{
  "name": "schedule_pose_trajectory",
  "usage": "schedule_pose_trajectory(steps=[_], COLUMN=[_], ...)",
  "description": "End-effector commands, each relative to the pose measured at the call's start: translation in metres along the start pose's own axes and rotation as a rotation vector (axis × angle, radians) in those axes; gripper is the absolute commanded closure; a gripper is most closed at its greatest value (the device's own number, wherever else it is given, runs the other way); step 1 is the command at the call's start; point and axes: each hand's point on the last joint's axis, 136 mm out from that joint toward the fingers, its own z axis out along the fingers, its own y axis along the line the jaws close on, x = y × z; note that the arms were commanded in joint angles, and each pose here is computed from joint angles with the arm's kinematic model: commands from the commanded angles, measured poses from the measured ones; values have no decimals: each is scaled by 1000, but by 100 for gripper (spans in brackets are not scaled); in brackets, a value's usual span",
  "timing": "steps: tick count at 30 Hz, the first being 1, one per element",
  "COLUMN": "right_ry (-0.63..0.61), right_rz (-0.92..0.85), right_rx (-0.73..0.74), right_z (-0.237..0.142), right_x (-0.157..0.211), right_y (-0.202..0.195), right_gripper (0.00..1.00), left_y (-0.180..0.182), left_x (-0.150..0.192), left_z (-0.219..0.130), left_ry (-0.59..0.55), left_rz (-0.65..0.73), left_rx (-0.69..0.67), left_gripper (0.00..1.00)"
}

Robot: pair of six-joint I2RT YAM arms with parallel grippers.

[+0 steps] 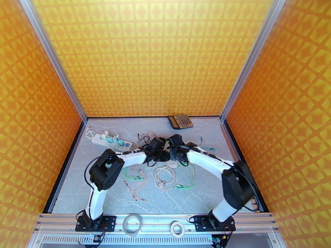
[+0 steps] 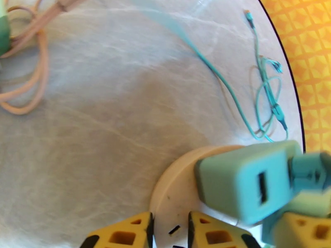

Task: Pull the plug off the socket

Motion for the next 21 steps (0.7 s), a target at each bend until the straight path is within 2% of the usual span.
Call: schedule_pose_trajectory(steps=[1,11,17,21], right_ry=[-113,-97,-70,-55], right_rz=[23,75,171,252], right_rx=[-131,-99,-34,-49], right_z=[-35,-25,-11,-1], right_x=[-28,-17,0,17], right_y=[8,-18,-57,-79], right_gripper=[69,69,68,68], left_y=[66,61,51,37], left_x=[90,83,70,55], left_z=[25,23,14,7], left_ry=[255,246,219,191], left_rz=[-60,-51,-40,-19], left_rx=[-203,-197,-180,-157], left_gripper=[74,74,73,70])
